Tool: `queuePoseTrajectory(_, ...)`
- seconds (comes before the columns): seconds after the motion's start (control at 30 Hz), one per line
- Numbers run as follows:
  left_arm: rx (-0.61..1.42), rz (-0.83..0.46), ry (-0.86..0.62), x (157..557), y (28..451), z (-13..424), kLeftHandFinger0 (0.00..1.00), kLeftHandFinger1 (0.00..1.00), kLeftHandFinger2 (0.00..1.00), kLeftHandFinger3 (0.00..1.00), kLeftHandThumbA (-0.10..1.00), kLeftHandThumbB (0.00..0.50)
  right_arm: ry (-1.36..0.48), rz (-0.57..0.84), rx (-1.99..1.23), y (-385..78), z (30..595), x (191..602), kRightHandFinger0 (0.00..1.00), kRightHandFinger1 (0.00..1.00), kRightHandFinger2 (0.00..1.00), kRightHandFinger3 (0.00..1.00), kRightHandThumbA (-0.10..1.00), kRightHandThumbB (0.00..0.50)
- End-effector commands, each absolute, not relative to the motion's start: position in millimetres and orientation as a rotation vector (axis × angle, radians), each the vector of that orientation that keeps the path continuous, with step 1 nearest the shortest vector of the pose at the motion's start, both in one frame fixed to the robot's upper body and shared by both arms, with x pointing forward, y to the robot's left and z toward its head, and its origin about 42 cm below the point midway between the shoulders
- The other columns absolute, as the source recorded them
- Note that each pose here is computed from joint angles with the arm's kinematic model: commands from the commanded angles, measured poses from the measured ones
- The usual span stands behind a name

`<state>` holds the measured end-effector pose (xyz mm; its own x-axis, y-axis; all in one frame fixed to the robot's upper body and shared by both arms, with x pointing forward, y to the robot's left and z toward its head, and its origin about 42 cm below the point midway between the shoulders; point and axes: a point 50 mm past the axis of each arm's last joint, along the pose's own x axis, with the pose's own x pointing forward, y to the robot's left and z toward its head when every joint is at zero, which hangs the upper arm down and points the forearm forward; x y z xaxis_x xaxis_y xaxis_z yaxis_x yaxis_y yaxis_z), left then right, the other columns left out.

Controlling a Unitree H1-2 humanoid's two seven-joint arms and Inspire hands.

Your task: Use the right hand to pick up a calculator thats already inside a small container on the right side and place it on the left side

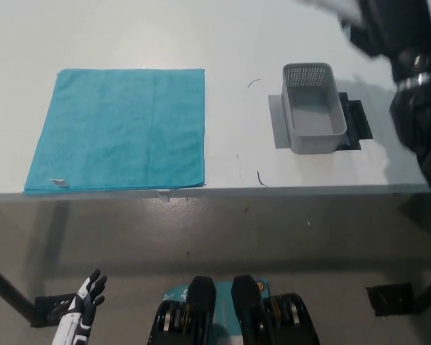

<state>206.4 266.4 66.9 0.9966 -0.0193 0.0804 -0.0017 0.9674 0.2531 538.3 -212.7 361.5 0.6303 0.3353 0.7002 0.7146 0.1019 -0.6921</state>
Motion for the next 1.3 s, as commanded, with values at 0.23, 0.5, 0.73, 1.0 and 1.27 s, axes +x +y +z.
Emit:
queuePoseTrajectory(0.23, 0.288, -0.022, -0.106, 202, 270, 75, 1.0, 1.0, 1.0, 1.0, 1.0, 0.188, -1.132, -0.305, -1.433, -139, 427, 544, 0.0, 0.17, 0.64, 0.27, -0.1, 0.24)
queuePoseTrajectory(0.5, 0.29, -0.04, -0.092, 202, 268, 72, 1.0, 1.0, 1.0, 1.0, 1.0, 0.192, -1.083, -0.167, -1.445, -66, 402, 560, 0.0, 0.08, 0.53, 0.16, -0.1, 0.273)
queuePoseTrajectory(0.73, 0.3, -0.056, -0.088, 205, 269, 74, 1.0, 1.0, 1.0, 1.0, 1.0, 0.202, -1.041, -0.101, -1.492, -17, 393, 557, 0.0, 0.0, 0.29, 0.38, -0.1, 0.293)
queuePoseTrajectory(1.0, 0.331, -0.086, -0.099, 211, 268, 80, 1.0, 1.0, 1.0, 1.0, 1.0, 0.199, -0.961, -0.047, -1.497, 17, 388, 550, 0.0, 0.0, 0.41, 0.25, -0.1, 0.282)
queuePoseTrajectory(1.27, 0.325, -0.096, -0.096, 212, 264, 83, 1.0, 1.0, 1.0, 1.0, 1.0, 0.205, -0.834, 0.069, -1.524, 46, 371, 541, 0.0, 0.0, 0.33, 0.27, -0.1, 0.306)
